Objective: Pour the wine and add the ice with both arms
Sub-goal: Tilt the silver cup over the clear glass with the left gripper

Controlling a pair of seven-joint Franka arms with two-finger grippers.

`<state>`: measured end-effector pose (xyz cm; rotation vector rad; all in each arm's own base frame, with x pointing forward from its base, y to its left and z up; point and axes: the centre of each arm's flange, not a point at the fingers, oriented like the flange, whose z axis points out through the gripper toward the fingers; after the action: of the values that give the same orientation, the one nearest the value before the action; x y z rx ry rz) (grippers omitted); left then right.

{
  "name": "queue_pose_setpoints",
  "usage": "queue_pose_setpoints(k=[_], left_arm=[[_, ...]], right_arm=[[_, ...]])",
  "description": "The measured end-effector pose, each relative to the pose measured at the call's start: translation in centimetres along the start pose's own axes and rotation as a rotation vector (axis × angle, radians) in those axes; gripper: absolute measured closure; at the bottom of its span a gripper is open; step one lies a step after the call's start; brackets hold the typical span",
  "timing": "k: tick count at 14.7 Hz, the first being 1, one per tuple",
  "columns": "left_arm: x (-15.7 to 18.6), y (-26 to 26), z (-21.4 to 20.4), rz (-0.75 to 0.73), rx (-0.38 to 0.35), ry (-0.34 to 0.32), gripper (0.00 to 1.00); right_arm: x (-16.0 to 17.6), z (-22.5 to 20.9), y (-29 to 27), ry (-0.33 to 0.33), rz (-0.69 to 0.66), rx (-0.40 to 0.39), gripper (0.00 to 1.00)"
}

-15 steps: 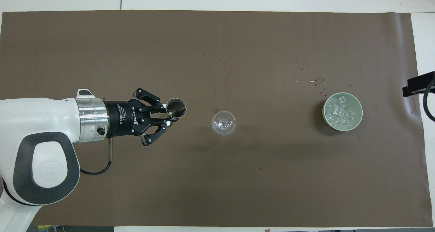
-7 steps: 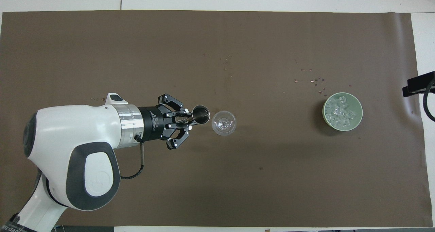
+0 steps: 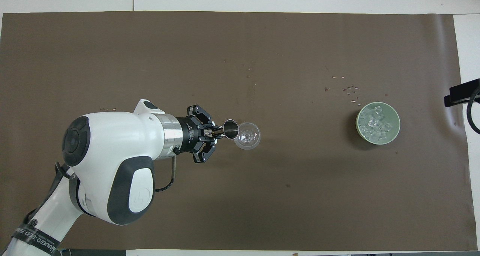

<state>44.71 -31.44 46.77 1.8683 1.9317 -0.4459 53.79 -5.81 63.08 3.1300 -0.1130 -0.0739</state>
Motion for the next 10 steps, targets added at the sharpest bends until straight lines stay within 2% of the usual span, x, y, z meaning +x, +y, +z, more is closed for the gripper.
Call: queue_pose_setpoints(k=[6, 10], left_arm=[[-2.3, -1.5, 0.6, 0.097, -0.026, 0.114, 0.78], [-3.8, -1.7, 0.4, 0.140, -0.091, 0.219, 0.78]], right_arm=[[0.0, 0.0, 0.0, 0.000, 0.000, 0.000, 0.00], [0.0, 0.0, 0.0, 0.000, 0.000, 0.000, 0.00]])
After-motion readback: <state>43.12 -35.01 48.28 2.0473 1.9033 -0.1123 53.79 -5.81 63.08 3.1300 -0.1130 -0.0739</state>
